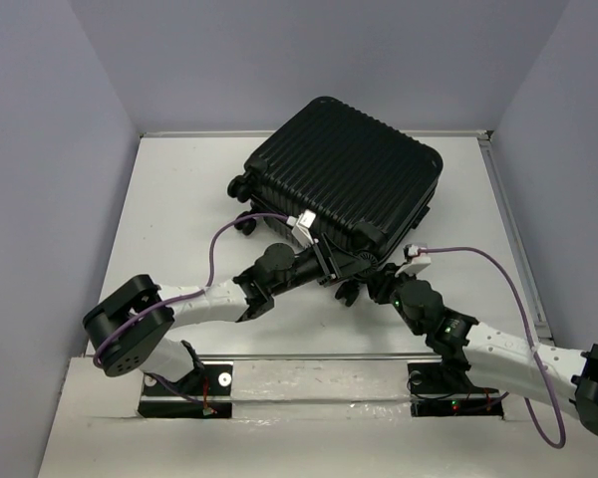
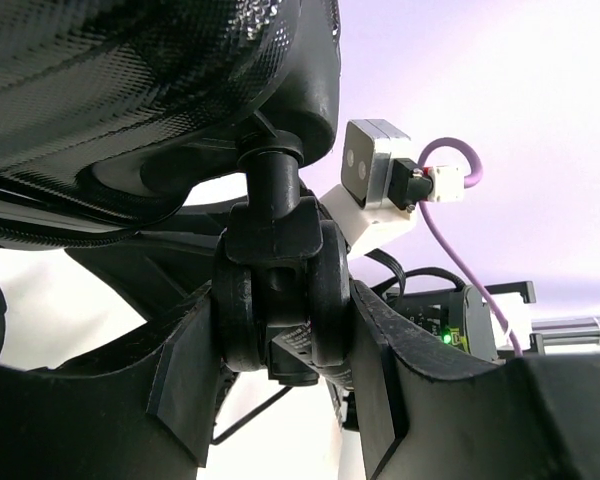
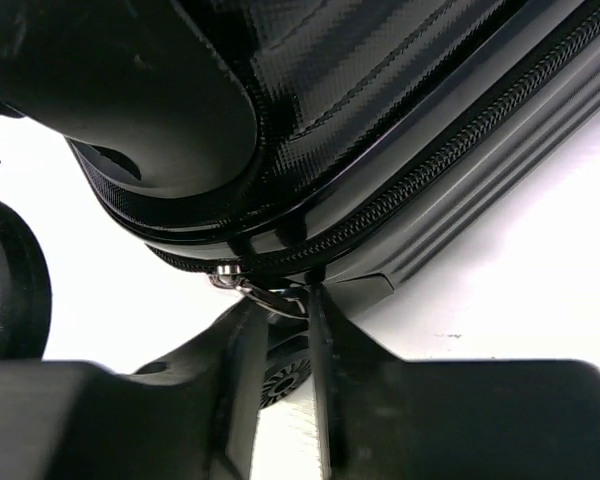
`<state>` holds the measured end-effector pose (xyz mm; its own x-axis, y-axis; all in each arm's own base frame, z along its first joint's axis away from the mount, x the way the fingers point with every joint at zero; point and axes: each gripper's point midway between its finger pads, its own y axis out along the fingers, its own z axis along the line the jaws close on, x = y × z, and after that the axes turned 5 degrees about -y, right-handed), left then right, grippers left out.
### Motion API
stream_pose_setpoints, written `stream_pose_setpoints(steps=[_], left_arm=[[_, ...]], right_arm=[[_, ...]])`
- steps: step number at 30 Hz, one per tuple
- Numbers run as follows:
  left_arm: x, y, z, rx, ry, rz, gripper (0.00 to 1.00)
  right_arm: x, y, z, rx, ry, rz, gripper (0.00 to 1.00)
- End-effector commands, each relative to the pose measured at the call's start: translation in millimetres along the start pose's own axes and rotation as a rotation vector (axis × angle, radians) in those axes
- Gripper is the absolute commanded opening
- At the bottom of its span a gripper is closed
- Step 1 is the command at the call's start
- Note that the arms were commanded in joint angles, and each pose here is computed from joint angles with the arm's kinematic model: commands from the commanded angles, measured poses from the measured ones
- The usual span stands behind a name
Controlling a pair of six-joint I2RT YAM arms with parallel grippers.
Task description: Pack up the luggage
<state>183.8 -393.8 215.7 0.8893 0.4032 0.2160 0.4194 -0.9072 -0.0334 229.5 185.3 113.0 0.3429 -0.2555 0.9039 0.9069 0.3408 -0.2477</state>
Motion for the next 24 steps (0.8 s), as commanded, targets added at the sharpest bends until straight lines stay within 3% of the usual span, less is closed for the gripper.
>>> stream_pose_setpoints(steps=[1,6,14,24], left_arm=[[7,-15,-129,-0.457,0.072,-0.031,0.06],[14,-4,-142,-0.483,0.075,-0.048,0.06],[23,6,-199,-0.642,0.033,-0.037,0.06],[23,4,-206,-0.694,-0.006,-0.035,0.06]], right_arm=[[42,4,17,0.039,0.096,-0.151,0.23],[61,-10,47,0.256,0.281,-0.273,0.07],[104,-24,109,0.571,0.415,-0.396,0.07],[100,12,173,0.738,0.505,-0.371,0.07]])
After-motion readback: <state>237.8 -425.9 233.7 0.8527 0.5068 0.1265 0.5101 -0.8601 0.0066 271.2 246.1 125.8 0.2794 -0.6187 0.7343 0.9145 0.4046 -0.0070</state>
